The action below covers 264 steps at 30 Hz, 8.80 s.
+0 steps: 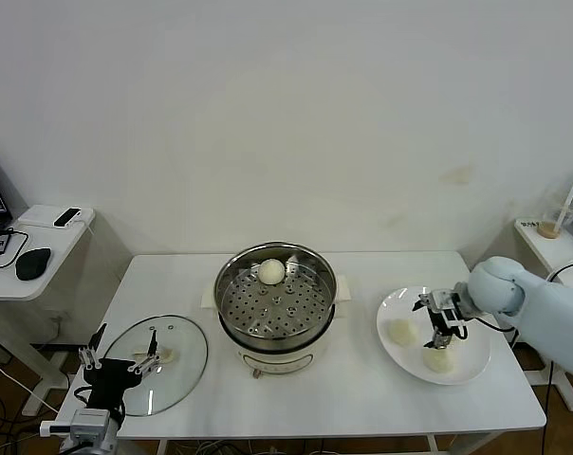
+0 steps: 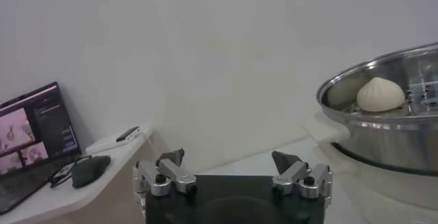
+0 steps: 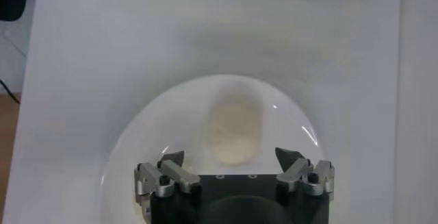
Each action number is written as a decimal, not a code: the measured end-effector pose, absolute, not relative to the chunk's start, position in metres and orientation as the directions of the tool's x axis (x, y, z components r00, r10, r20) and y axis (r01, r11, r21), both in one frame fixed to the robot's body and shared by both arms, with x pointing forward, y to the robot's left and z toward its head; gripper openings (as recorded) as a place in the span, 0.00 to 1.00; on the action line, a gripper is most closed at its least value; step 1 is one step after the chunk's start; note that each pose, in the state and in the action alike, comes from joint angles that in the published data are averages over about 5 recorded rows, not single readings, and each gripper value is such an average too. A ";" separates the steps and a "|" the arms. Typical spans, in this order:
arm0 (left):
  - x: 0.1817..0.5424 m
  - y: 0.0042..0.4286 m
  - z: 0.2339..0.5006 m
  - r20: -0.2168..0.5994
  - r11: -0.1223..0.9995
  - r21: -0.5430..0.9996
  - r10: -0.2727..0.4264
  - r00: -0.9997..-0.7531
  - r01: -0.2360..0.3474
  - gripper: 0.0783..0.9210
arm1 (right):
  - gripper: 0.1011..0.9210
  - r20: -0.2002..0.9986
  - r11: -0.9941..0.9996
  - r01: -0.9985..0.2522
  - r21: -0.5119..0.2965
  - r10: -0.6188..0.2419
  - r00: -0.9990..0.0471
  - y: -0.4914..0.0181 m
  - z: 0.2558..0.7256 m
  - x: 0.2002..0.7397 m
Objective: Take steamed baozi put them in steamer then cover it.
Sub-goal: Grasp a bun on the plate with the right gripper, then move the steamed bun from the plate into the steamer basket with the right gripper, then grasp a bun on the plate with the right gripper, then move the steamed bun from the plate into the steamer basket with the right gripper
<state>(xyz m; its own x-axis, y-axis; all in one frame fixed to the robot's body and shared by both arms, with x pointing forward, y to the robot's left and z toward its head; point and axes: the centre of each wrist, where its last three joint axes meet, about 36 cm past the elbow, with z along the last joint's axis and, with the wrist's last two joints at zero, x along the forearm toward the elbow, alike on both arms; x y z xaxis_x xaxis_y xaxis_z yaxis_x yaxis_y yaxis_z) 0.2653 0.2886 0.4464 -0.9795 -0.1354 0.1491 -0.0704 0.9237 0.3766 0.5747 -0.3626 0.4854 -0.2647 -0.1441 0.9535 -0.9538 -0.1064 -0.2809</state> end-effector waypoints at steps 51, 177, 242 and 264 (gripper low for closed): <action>0.264 0.295 0.450 0.144 0.916 0.395 -0.141 -0.980 -0.073 0.88 | 0.59 0.935 -0.011 -0.951 -0.310 -0.184 -0.303 -0.349 0.577 0.619; 0.259 0.299 0.451 0.150 0.912 0.402 -0.155 -0.977 -0.083 0.88 | 0.88 0.983 -0.033 -0.985 -0.169 -0.084 -0.166 -0.429 0.476 0.528; 0.261 0.303 0.451 0.139 0.907 0.404 -0.185 -0.973 -0.115 0.88 | 0.59 0.885 -0.228 -0.881 -0.415 -0.325 -0.333 -0.242 0.688 0.647; 0.252 0.312 0.463 0.105 0.895 0.406 -0.248 -0.963 -0.186 0.88 | 0.59 0.914 -0.739 -0.541 -0.401 -0.361 -0.184 -0.060 0.614 0.618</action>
<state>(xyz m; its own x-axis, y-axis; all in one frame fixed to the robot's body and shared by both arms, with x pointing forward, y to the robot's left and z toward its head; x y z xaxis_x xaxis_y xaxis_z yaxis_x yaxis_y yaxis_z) 0.2520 0.3125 0.4634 -0.9630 -0.2482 0.1053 -0.1862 0.8948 0.4058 0.6175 -0.0598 0.6142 -0.1842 -0.3615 0.9140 -0.5415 -0.7388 -0.4013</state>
